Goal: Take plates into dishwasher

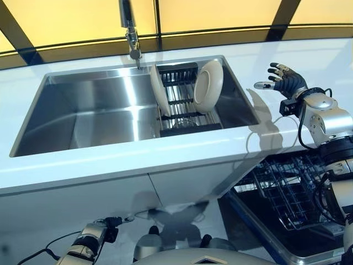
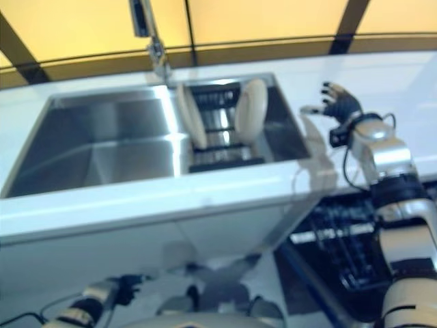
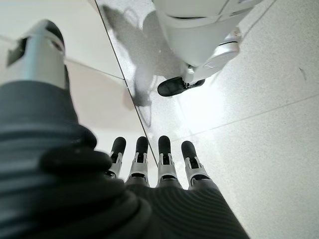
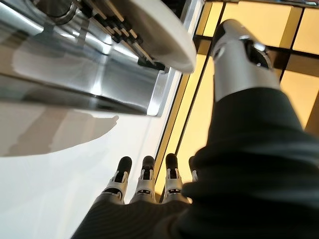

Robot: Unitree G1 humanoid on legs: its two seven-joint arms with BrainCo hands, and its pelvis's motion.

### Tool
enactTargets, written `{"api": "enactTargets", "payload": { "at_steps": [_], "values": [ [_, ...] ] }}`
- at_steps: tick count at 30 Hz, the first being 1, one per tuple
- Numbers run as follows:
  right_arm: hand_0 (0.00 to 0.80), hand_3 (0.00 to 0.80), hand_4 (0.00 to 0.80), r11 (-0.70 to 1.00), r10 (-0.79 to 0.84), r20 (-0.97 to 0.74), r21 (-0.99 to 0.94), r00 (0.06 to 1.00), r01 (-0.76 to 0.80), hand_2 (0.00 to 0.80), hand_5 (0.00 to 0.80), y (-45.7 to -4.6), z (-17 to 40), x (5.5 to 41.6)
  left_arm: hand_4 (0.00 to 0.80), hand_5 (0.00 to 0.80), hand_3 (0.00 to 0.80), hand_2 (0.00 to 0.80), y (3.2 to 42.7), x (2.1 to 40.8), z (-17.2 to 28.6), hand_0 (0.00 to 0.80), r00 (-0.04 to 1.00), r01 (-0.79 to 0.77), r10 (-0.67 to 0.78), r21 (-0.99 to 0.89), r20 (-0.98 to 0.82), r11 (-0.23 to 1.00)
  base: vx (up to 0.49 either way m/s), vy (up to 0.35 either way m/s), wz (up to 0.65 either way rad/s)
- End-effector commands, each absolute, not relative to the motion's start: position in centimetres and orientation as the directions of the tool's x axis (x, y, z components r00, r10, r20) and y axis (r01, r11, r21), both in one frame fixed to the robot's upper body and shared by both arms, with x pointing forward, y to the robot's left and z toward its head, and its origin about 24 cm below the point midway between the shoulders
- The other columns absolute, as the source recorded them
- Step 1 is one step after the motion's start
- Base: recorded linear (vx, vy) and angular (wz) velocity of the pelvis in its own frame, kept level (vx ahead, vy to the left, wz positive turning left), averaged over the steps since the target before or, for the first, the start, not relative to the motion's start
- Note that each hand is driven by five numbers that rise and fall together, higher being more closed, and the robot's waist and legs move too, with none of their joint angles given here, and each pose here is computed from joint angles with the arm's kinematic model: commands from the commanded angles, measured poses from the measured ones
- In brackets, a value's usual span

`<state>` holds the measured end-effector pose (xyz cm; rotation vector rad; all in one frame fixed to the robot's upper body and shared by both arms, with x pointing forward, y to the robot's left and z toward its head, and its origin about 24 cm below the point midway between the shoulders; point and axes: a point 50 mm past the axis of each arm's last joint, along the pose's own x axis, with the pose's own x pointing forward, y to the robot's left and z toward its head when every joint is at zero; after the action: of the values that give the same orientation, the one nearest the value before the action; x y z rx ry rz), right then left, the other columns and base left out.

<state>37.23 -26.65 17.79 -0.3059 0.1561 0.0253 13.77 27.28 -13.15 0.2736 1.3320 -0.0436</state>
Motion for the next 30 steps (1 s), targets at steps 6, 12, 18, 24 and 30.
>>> {"api": "enactTargets", "payload": {
  "at_steps": [6, 12, 18, 24, 30],
  "values": [
    [0.0, 0.0, 0.0, 0.964, 0.05, -0.044, -0.258, 0.998, -0.059, 0.0, 0.0, -24.6, 22.4, 38.8, 0.0, 0.0, 0.0, 0.0, 28.4, 13.2, -13.2, 0.0, 0.192, 0.168, 0.178, 0.211, -0.965, 0.963, 0.065, -0.012, 0.08],
    [0.0, 0.0, 0.0, 0.97, 0.044, -0.065, -0.237, 0.997, -0.058, 0.0, 0.0, -23.9, 22.6, 39.2, 0.0, 0.0, 0.0, 0.0, 28.3, 12.6, -13.4, 0.0, 0.168, 0.165, 0.189, 0.217, -0.967, 0.962, 0.059, -0.007, 0.01],
    [0.0, 0.0, 0.0, 0.972, 0.024, -0.099, -0.23, 0.995, -0.047, 0.0, 0.0, -23.7, 22.1, 39.4, 0.0, 0.0, 0.0, 0.0, 28.2, 12.0, -13.7, 0.0, 0.152, 0.154, 0.186, 0.209, -0.971, 0.966, 0.048, 0.016, 0.01],
    [0.0, 0.0, 0.0, 0.978, 0.007, -0.133, -0.205, 0.991, -0.034, 0.0, 0.0, -24.2, 21.6, 39.4, 0.0, 0.0, 0.0, 0.0, 28.2, 12.0, -13.7, 0.0, 0.156, 0.162, 0.187, 0.212, -0.97, 0.964, 0.043, -0.003, 0.01],
    [0.0, 0.0, 0.0, 0.983, 0.021, -0.178, -0.177, 0.984, -0.053, 0.0, 0.0, -24.0, 20.5, 39.4, 0.0, 0.0, 0.0, 0.0, 28.1, 12.4, -13.6, 0.0, 0.155, 0.157, 0.192, 0.216, -0.969, 0.964, 0.065, -0.005, 0.0]
  ]
}}
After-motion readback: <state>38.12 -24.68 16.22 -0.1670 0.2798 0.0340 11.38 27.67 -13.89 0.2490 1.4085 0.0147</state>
